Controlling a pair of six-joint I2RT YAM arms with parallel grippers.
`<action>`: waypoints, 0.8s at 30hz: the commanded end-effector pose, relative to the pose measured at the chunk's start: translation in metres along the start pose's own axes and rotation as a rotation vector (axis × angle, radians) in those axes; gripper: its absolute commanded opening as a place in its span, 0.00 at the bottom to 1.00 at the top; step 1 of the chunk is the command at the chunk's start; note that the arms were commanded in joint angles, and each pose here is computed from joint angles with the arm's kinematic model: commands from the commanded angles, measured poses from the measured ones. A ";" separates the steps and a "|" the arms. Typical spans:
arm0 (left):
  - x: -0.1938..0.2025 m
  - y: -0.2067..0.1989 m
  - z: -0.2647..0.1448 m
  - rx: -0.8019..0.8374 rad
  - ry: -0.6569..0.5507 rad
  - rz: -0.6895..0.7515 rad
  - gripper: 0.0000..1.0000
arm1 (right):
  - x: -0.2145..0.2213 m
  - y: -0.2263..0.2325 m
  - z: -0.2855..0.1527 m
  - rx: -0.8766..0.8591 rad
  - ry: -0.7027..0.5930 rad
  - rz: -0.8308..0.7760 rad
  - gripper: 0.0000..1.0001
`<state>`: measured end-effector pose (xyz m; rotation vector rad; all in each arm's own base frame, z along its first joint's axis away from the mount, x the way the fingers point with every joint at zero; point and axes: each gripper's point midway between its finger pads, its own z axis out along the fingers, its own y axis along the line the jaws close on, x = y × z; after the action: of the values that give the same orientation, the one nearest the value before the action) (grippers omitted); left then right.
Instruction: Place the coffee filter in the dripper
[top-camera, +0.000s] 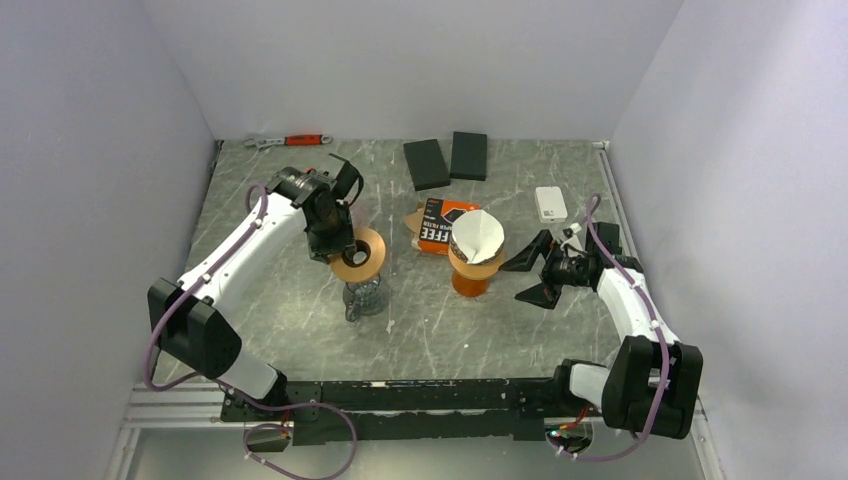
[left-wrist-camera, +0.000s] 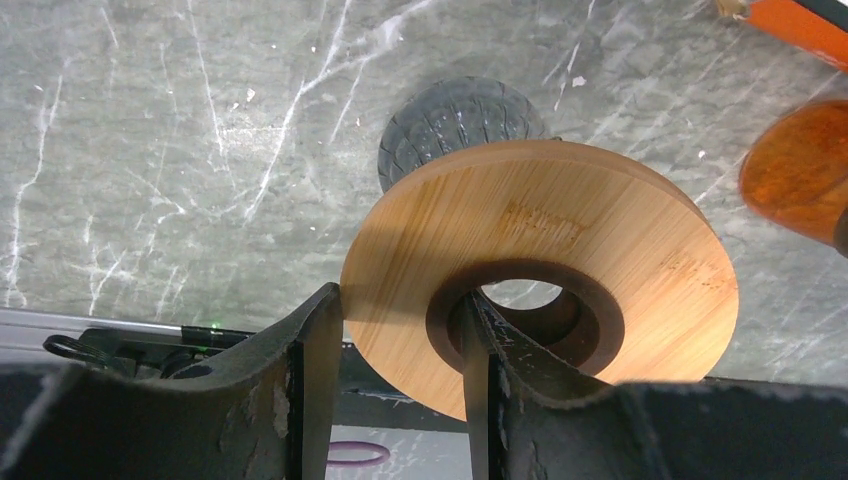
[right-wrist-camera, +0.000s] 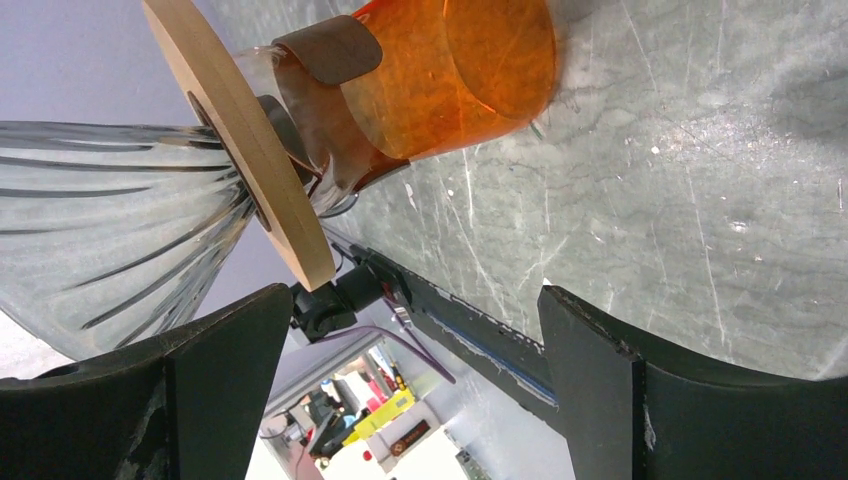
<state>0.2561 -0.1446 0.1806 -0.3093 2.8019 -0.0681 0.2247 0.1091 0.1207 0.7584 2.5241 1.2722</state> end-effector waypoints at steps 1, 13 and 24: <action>0.003 -0.008 -0.006 0.072 0.017 0.018 0.31 | -0.011 0.013 -0.003 -0.032 -0.018 -0.040 1.00; 0.025 -0.003 0.018 0.075 0.041 -0.097 0.26 | -0.012 0.015 -0.004 -0.030 -0.011 -0.059 1.00; 0.019 0.007 0.030 -0.001 0.030 -0.046 0.27 | -0.009 0.013 -0.004 -0.029 -0.010 -0.057 1.00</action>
<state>0.2323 -0.1430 0.1381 -0.3899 2.8795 -0.0907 0.2307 0.1080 0.1214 0.7431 2.5352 1.2739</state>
